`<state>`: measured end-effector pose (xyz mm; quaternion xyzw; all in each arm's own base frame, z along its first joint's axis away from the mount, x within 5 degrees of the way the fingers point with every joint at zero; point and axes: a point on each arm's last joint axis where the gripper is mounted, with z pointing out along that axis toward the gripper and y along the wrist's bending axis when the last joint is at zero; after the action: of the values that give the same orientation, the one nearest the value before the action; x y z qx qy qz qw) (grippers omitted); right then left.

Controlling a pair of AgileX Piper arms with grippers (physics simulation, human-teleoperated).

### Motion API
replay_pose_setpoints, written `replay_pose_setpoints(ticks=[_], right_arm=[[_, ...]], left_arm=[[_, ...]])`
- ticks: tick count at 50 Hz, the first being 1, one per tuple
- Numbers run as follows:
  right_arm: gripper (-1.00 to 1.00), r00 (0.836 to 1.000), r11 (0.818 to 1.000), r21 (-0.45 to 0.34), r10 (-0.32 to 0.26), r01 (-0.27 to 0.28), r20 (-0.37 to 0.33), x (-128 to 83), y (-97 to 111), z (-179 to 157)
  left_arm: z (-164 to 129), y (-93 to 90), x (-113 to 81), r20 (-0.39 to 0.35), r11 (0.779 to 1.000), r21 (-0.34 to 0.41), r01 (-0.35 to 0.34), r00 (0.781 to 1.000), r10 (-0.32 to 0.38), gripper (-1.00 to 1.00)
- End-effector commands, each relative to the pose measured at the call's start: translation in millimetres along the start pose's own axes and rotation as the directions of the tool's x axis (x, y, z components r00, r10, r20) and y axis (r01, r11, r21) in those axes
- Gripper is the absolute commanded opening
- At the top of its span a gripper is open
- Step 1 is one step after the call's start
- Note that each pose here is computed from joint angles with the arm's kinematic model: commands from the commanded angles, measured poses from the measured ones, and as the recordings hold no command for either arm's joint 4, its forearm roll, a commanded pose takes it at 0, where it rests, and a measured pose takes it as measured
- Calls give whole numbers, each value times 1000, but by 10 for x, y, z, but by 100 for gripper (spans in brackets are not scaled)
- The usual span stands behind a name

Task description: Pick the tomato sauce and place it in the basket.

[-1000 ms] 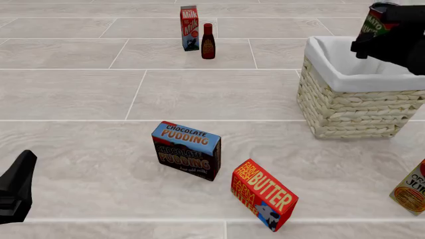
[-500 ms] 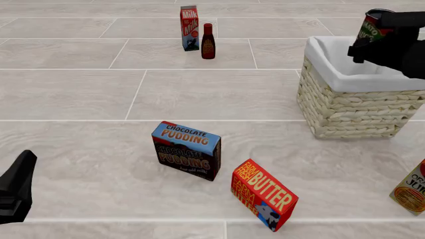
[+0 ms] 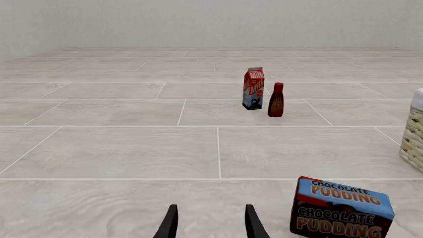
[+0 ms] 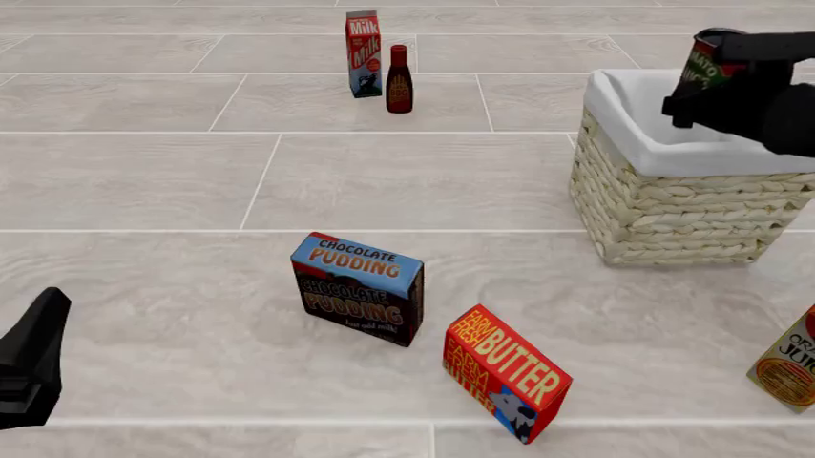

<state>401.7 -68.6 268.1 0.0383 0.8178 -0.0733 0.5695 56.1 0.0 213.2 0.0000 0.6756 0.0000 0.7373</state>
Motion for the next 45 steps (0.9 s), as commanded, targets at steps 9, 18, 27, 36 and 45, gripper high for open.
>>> replay_pose_setpoints(ticks=[9,18,27,36,45], right_arm=[[-100,999,999,-7,-36,36,-6,15,6,64],[-100,999,999,-6,-37,37,-11,36,1,88],[100,998,998,-12,-55,54,-27,80,22,135],[100,998,998,-13,-57,57,-29,81,25,128],[100,998,998,-20,-60,60,-34,95,54,124]], left_arm=[[0,0,0,0,1000,0,0,1000,0,100],[0,0,0,0,1000,0,0,1000,0,100],[0,0,0,0,1000,0,0,1000,0,100],[0,0,0,0,1000,0,0,1000,0,100],[0,0,0,0,1000,0,0,1000,0,100]])
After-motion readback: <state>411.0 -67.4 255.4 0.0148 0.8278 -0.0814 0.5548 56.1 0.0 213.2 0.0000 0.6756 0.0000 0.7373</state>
